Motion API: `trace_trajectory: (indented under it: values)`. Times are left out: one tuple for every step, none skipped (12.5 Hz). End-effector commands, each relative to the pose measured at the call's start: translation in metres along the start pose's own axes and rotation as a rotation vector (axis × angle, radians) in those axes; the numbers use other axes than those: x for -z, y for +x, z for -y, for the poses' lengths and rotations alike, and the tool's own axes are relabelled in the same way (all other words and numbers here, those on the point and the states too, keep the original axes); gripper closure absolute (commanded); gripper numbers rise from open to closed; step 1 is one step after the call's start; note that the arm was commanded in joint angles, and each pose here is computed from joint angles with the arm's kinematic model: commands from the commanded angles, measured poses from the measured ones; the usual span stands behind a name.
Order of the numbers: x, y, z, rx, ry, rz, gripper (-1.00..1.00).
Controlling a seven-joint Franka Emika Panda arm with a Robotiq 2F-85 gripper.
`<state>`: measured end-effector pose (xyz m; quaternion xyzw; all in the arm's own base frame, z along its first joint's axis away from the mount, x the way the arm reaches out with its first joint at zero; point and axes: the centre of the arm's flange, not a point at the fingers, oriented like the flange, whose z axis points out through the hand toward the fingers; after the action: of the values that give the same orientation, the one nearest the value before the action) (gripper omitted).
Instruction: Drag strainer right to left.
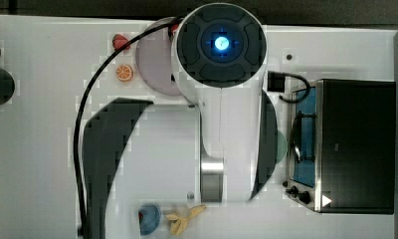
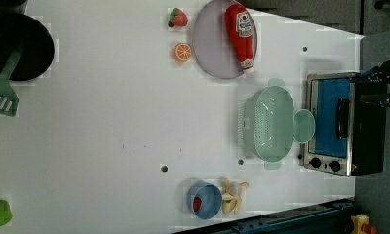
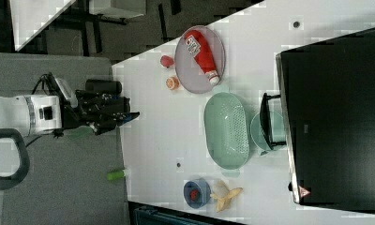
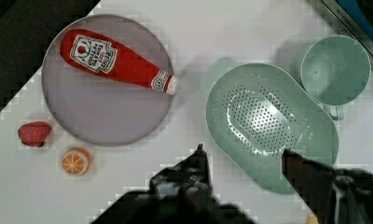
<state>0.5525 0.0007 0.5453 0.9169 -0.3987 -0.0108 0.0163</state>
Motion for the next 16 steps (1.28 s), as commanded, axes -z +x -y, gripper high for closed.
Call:
trace_trajectory:
  values:
    - [0.103, -0.063, -0.142, -0.062, 0.025, -0.001, -0.60]
    - [0.101, -0.062, -0.142, -0.062, 0.023, 0.001, -0.82]
    - [0.096, -0.062, -0.141, -0.062, 0.016, 0.008, -1.00]
    - [0.087, -0.061, -0.139, -0.061, 0.002, 0.023, -1.00]
    - [0.073, -0.059, -0.136, -0.061, -0.018, 0.042, -1.00]
    - [0.057, -0.055, -0.131, -0.063, -0.034, 0.058, -1.00]
    - [0.038, -0.051, -0.125, -0.062, -0.045, 0.070, -1.00]
    - [0.017, -0.047, -0.119, -0.062, -0.052, 0.076, -1.00]
    - [-0.004, -0.043, -0.114, -0.062, -0.056, 0.079, -1.00]
    - [-0.027, -0.039, -0.108, -0.069, -0.056, 0.077, -1.00]
    - [-0.051, -0.035, -0.103, -0.096, -0.050, 0.069, -1.00]
    - [-0.075, -0.032, -0.099, -0.150, -0.042, 0.057, -1.00]
    - [-0.099, -0.030, -0.095, -0.214, -0.030, 0.043, -1.00]
    - [-0.122, -0.028, -0.090, -0.278, -0.018, 0.030, -1.00]
    - [-0.144, -0.027, -0.086, -0.335, -0.004, 0.017, -1.00]
    - [-0.166, -0.028, -0.083, -0.390, 0.001, 0.011, -1.00]
